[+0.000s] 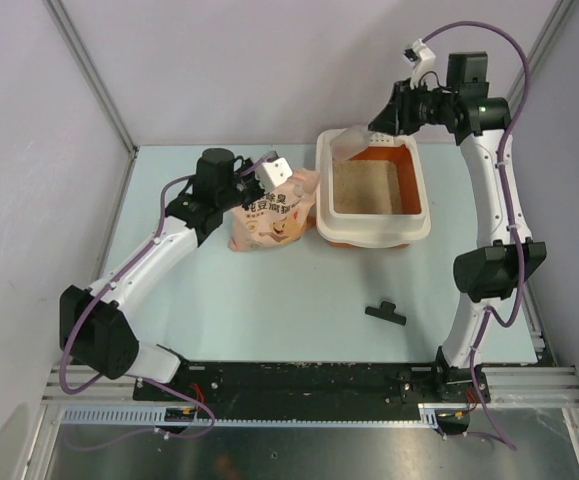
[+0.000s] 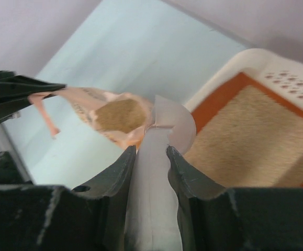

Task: Fill the litter box with clean litter

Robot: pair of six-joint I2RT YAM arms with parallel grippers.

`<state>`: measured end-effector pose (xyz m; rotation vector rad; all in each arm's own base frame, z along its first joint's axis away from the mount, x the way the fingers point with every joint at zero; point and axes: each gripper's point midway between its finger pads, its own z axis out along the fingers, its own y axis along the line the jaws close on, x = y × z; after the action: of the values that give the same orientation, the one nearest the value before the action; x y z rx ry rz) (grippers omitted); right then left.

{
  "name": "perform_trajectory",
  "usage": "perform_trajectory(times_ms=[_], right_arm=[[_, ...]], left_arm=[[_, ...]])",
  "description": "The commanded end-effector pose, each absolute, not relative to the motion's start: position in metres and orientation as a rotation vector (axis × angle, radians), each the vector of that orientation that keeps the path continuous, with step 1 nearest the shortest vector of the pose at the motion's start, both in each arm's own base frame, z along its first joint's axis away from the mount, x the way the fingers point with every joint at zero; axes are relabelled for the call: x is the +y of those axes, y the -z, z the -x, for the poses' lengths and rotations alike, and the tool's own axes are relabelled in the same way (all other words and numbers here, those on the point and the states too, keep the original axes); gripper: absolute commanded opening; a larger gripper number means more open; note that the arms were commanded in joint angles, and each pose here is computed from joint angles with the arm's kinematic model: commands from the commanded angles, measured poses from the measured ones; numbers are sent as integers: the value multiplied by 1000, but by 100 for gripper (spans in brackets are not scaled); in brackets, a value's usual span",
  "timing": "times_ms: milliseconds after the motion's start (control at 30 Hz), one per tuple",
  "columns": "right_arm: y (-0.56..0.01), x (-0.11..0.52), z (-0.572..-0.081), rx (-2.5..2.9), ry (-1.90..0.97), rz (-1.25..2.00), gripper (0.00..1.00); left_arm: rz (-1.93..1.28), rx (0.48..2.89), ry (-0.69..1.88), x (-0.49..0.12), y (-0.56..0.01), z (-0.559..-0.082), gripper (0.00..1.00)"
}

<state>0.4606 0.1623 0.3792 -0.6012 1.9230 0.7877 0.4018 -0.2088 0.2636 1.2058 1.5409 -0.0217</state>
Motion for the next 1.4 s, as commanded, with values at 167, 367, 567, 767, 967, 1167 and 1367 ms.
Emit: perform_trajectory(times_ms=[167, 367, 567, 767, 967, 1167, 1367], right_arm=[[-374, 215, -436, 1920, -1061, 690, 0], [-352, 227, -437, 1969, -1045, 732, 0], [-323, 244, -435, 2042, -1022, 772, 0], [-289, 268, -451, 2191, -766, 636, 0], [-261, 308, -438, 2255, -703, 663, 0], [-239, 310, -449, 2319, -588, 513, 0], [-206, 336, -441, 2379, -602, 542, 0]], left_arm=[[-1083, 1355, 86, -223, -334, -394, 0], [-1078, 1353, 81, -222, -337, -395, 0], [-1070, 1354, 84, -223, -338, -396, 0], [-1066, 1361, 90, -220, -336, -391, 0], [-1077, 1364, 124, -222, -329, -383, 0], [-1025, 1381, 165, -223, -336, -381, 0], [-987, 1399, 199, -220, -335, -373, 0]])
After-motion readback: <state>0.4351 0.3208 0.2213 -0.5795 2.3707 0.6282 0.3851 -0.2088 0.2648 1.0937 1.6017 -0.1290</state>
